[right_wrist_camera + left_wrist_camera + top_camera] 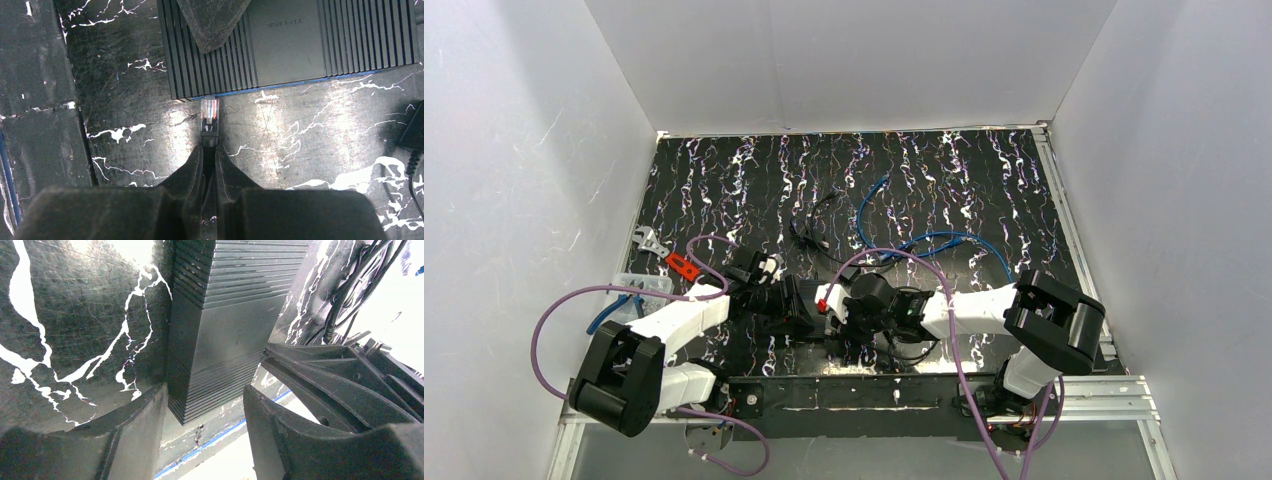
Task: Insert the plug into the switch port
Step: Insert the connector into the switch port.
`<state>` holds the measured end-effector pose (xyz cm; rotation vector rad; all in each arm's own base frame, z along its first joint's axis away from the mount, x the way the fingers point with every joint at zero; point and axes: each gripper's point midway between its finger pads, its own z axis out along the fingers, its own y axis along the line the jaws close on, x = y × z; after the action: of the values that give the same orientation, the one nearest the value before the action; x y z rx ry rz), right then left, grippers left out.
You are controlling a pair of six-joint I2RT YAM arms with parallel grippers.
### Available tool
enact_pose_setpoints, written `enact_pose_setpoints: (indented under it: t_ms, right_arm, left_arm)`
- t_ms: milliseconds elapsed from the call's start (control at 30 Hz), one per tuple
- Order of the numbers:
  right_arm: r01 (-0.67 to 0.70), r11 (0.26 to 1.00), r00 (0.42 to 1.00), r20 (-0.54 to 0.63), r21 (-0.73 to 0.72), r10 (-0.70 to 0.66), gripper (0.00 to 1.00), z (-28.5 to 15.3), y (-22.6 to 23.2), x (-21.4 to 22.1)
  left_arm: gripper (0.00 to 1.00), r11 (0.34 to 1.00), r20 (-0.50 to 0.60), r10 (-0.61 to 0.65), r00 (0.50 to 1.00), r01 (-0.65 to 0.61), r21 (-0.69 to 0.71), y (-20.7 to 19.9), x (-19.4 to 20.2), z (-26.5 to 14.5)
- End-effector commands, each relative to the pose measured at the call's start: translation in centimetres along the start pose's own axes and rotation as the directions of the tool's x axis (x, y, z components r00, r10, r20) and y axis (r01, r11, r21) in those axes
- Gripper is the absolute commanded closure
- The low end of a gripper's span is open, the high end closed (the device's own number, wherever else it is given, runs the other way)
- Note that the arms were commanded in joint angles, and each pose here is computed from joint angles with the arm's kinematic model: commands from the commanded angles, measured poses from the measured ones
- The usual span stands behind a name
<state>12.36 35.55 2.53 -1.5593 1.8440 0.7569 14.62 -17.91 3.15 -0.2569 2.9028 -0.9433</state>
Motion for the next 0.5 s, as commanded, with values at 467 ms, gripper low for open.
enact_pose_setpoints:
  t_ms: [467]
  right_arm:
    - [0.036, 0.998, 0.995, 0.094, 0.058, -0.041, 0.99, -0.3, -0.7, -3.9]
  left_arm:
    - [0.46, 1.0, -0.031, 0.0, 1.0, 0.001, 0.024, -0.2, 0.6, 0.0]
